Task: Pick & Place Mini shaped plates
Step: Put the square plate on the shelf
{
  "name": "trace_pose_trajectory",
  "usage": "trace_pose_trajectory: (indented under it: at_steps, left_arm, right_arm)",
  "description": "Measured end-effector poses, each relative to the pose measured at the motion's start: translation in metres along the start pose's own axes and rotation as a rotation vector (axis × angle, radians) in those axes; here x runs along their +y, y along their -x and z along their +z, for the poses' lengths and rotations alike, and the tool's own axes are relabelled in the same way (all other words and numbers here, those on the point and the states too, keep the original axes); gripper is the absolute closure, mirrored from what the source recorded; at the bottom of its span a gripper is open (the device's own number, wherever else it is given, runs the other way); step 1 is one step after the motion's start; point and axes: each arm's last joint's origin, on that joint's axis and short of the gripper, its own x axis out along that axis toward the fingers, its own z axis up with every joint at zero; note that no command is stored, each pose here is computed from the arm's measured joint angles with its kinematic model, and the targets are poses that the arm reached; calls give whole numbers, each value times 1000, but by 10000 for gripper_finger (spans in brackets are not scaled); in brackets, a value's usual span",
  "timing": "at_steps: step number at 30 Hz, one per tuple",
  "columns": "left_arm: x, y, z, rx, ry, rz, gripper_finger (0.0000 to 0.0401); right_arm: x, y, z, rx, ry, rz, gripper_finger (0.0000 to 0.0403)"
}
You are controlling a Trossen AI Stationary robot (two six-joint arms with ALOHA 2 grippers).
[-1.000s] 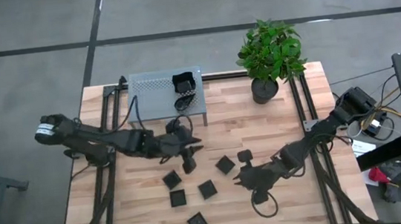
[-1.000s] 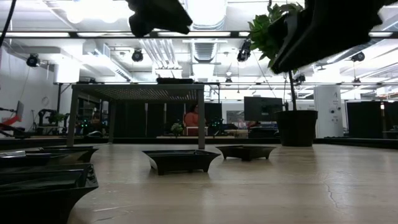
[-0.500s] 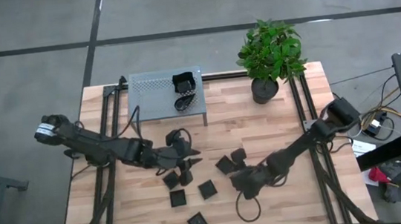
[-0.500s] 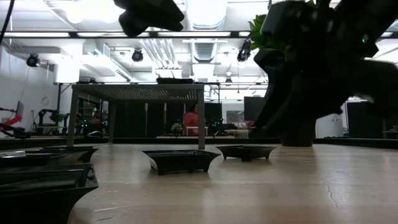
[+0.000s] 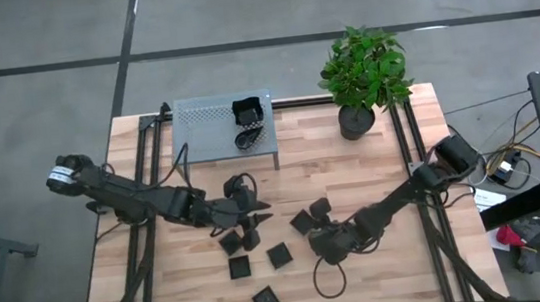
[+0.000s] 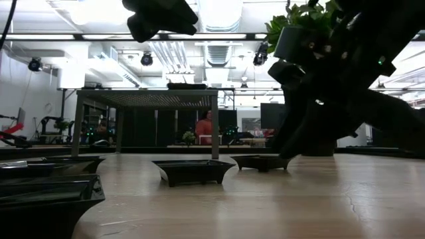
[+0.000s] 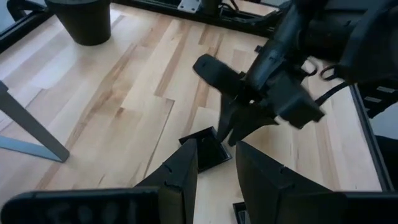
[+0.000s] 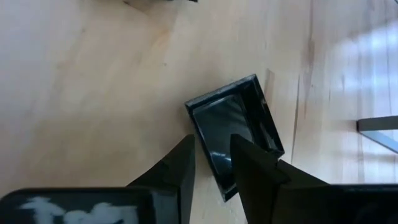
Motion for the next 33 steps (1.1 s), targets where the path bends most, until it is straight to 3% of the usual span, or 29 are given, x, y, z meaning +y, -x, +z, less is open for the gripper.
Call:
trace_pose_trajectory:
  at_steps: [24, 33]
  left_arm:
    - [0, 0, 1, -9, 2, -4, 298]
    - [-3, 0, 2, -6, -110, -65, 297]
  right_arm:
    - [-1, -13, -8, 46, -3, -7, 373]
    - [-4, -2, 6, -6, -53, 128, 394]
